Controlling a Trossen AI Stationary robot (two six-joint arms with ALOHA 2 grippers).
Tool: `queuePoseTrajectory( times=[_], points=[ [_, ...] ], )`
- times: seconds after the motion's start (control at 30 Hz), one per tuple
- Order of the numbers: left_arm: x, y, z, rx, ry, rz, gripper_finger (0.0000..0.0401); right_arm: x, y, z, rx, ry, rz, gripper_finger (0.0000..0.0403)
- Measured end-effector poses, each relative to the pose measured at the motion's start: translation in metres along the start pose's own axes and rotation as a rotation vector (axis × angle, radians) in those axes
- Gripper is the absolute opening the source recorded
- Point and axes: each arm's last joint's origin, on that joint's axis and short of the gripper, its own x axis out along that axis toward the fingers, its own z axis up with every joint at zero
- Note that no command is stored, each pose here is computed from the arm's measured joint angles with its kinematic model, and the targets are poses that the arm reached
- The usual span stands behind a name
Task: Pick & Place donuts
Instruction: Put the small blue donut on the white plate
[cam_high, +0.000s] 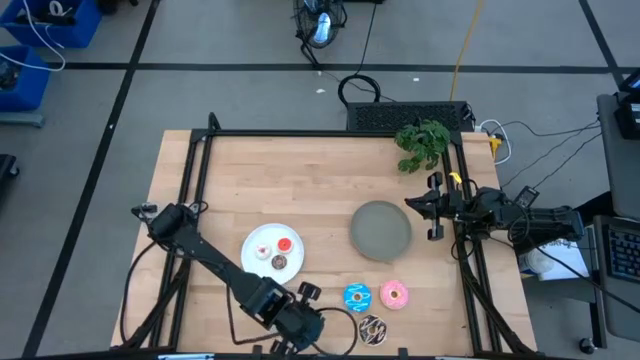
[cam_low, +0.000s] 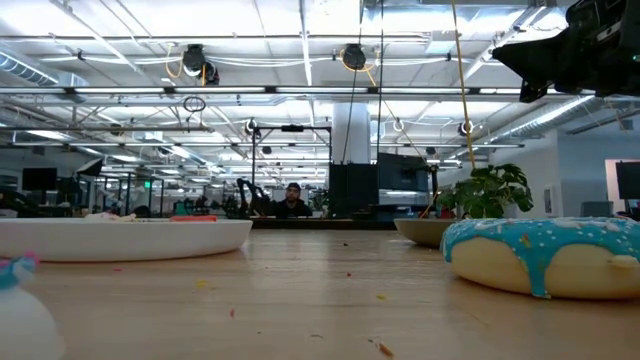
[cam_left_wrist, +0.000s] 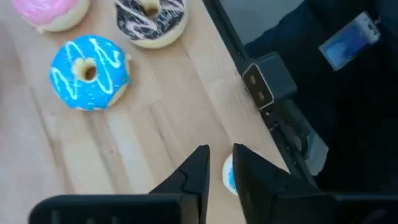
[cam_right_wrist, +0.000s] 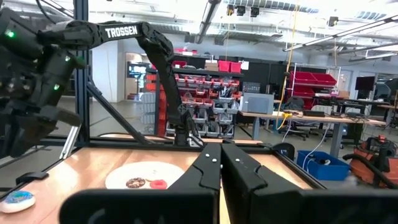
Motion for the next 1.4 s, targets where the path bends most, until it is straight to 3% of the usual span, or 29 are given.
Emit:
queuePoseTrajectory(
  times=[0.1, 0.27, 0.43, 0.63, 0.77, 1.4],
  points=[
    [0.016, -0.004, -0.005, 0.002, 0.039, 0.007, 0.0116, 0.0, 0.0, 0.0, 0.0, 0.001, 0.0, 0.0],
    [0.04, -0.011, -0.012, 0.002, 0.098, -0.073, 0.0197, 0.0, 0.0, 0.0, 0.0, 0.001, 0.001, 0.0],
    [0.039, -0.011, -0.011, -0.023, 0.095, -0.071, 0.0277, 0.0, 0.0, 0.0, 0.0, 0.001, 0.001, 0.0],
    [0.045, -0.018, -0.015, 0.052, 0.105, -0.04, 0.0346, 0.0, 0.0, 0.0, 0.0, 0.001, 0.001, 0.0],
    [0.051, -0.022, -0.018, 0.075, 0.113, -0.034, 0.0361, 0.0, 0.0, 0.0, 0.0, 0.001, 0.001, 0.0],
    [0.071, -0.03, -0.029, 0.097, 0.171, -0.017, 0.0363, 0.001, 0.0, -0.001, 0.0, 0.011, 0.001, 0.0]
  ],
)
